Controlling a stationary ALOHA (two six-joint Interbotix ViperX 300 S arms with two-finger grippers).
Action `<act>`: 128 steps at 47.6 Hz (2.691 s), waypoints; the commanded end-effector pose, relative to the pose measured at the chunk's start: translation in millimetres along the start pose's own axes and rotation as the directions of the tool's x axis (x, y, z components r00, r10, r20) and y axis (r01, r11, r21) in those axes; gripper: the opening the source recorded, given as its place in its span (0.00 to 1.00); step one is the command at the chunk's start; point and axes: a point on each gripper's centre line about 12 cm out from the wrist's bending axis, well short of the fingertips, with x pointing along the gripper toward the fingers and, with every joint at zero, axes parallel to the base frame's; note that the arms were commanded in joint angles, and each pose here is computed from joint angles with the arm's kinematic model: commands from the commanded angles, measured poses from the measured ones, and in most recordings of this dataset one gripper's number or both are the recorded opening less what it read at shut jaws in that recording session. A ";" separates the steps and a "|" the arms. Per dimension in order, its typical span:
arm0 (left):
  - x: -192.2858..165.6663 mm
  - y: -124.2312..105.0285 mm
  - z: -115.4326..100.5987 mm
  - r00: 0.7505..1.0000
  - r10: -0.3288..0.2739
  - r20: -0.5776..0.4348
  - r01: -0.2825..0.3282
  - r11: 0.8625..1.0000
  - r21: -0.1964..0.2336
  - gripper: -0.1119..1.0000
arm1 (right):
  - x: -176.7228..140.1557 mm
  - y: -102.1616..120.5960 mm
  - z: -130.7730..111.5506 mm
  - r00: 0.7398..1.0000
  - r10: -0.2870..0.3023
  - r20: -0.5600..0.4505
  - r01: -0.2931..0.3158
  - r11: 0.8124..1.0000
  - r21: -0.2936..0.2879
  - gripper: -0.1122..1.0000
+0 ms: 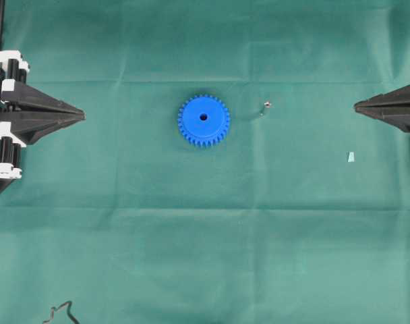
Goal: Insert the shaft into the center hole of the gear.
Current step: 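Move the right gripper left toward the small silver shaft, then lower the right gripper and grasp the silver shaft upright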
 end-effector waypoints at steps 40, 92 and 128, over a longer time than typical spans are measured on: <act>5.7 0.5 10.9 1.000 0.001 -0.014 0.000 1.000 0.018 0.10 | 44.3 -35.6 -24.4 0.968 -0.144 -0.203 0.150 0.989 0.011 0.50; 6.0 0.5 10.4 1.000 0.001 -0.017 0.000 1.000 0.015 0.10 | 100.0 -78.2 -184.4 0.771 -0.224 -0.596 0.301 0.953 0.030 0.89; 5.7 0.5 9.5 1.000 0.001 -0.026 0.000 1.000 0.015 0.10 | 101.7 -76.4 -193.8 0.754 -0.213 -0.622 0.290 0.957 0.025 0.25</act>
